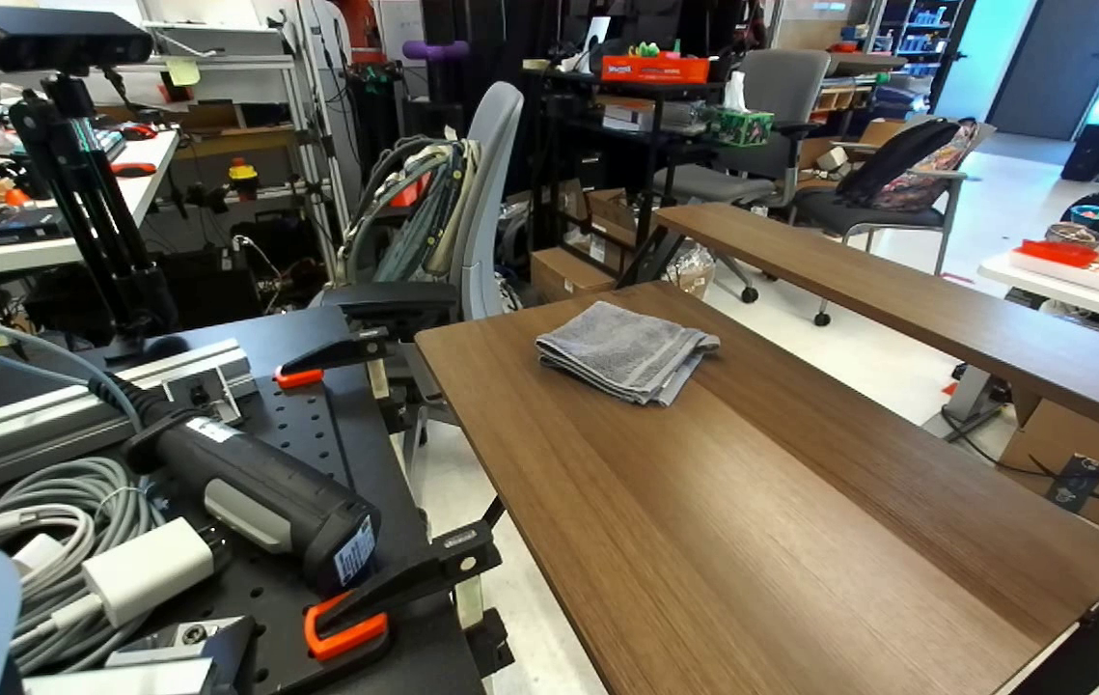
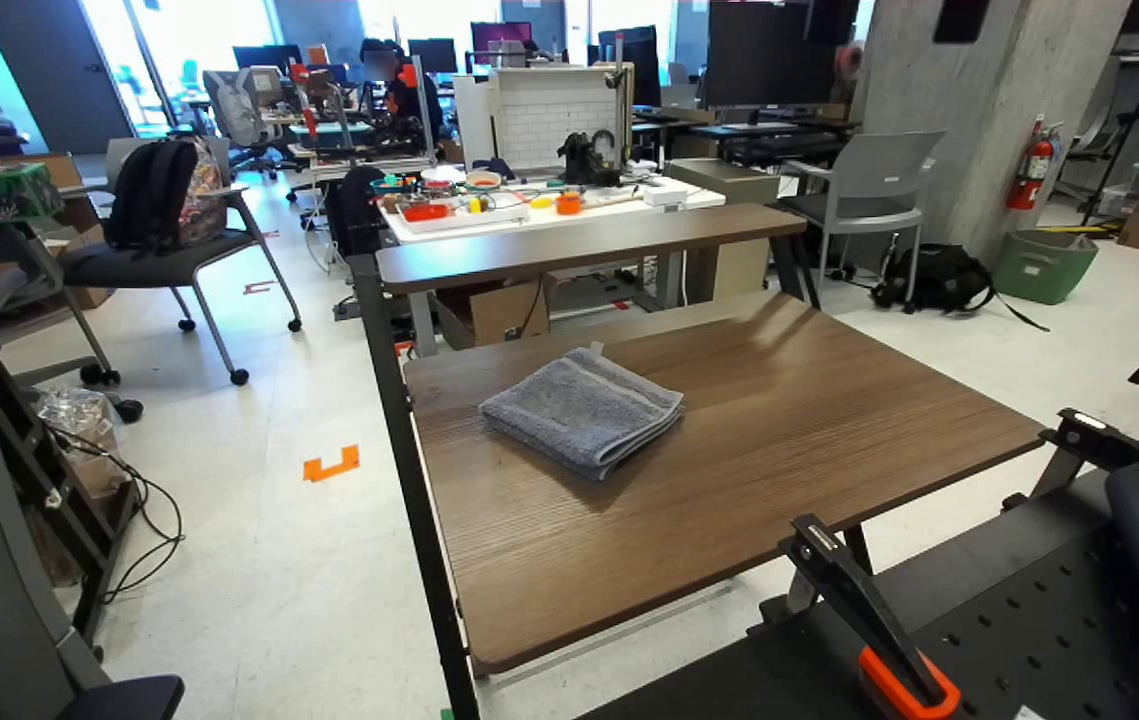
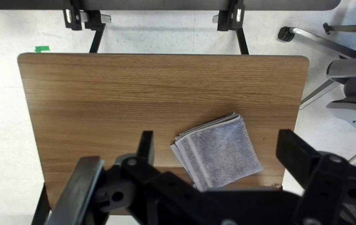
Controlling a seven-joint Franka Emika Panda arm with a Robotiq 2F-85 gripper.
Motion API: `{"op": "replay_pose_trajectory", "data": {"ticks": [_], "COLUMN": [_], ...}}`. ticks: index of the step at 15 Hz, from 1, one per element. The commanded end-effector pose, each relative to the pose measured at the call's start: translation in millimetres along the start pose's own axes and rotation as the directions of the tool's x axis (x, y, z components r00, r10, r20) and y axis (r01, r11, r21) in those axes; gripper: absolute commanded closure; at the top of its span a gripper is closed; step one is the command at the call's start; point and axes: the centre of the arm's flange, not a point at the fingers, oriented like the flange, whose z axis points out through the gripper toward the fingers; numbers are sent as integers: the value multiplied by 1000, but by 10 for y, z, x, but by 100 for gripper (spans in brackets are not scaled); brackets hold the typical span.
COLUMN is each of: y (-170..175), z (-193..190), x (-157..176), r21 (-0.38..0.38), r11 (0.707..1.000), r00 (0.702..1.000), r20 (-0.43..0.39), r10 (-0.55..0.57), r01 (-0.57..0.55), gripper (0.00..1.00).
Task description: Move the grey towel to the right.
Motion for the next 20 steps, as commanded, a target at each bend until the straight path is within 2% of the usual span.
{"op": "replay_pose_trajectory", "data": {"ticks": [1,5,9,14,20], "y": [-413,-824,-1067,-1135,-1111], "z": [255,578,1051,1780,2469], "x": [557,1027,1417,1789,2180], "r21": [26,66,77,91,106], "r11": [999,995,993,994,994], "r00": [1000,997,994,994,1000], "r20": [-7,7,49,87,24], "r10": [-26,-71,-97,-71,-14], "r01": [27,70,93,63,11], "gripper": [0,0,0,0,0]}}
